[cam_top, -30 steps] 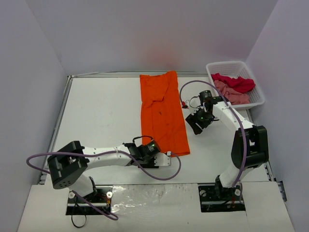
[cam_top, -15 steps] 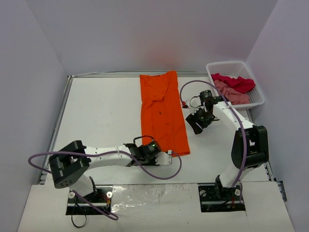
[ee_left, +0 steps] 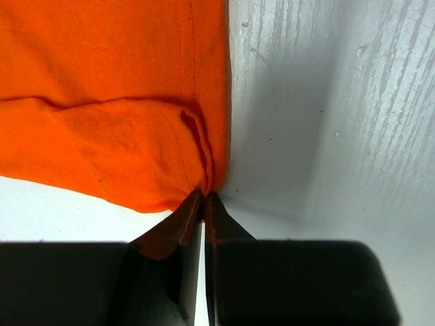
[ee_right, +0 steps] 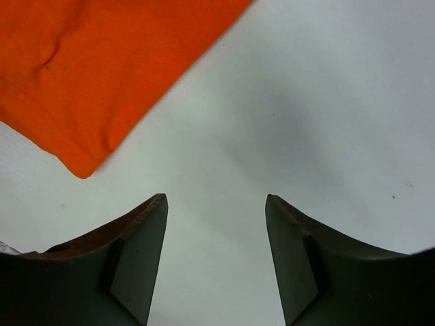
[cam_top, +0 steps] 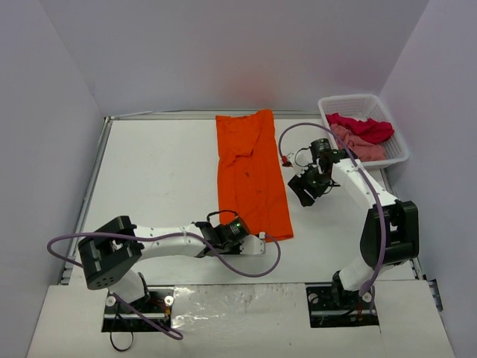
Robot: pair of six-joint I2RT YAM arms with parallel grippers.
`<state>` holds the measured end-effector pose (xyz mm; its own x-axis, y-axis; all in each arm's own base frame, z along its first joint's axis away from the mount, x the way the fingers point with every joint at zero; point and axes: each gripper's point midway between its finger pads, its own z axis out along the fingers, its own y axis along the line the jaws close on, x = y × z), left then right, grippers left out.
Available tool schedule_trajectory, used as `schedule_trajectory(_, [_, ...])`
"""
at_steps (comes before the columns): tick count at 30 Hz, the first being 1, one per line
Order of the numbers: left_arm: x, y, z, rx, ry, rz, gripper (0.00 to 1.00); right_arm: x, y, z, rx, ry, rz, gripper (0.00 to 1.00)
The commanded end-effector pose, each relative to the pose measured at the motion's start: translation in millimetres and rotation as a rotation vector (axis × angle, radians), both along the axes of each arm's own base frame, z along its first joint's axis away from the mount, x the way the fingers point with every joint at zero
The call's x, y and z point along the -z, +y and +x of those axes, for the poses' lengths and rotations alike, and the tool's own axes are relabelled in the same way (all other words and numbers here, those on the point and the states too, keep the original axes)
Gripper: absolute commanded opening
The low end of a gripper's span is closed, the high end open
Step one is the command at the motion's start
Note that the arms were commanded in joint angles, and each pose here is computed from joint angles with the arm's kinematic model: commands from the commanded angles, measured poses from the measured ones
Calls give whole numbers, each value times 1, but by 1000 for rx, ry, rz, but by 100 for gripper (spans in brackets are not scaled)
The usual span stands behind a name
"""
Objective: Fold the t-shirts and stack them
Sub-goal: Grab the bottom of the folded rectangular tshirt with both arms
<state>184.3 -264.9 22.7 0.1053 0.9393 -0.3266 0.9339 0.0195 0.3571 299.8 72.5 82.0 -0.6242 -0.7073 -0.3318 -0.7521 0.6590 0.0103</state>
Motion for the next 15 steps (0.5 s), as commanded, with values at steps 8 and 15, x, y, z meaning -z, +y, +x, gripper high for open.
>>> schedule_trajectory(8, [-8, -6, -3, 31, 20, -15, 2, -25, -14, -43, -269, -148, -42, 61])
schedule_trajectory(15, [-4, -10, 5, -27, 47, -21, 2, -26, -2, -56, -400, -227, 26, 67])
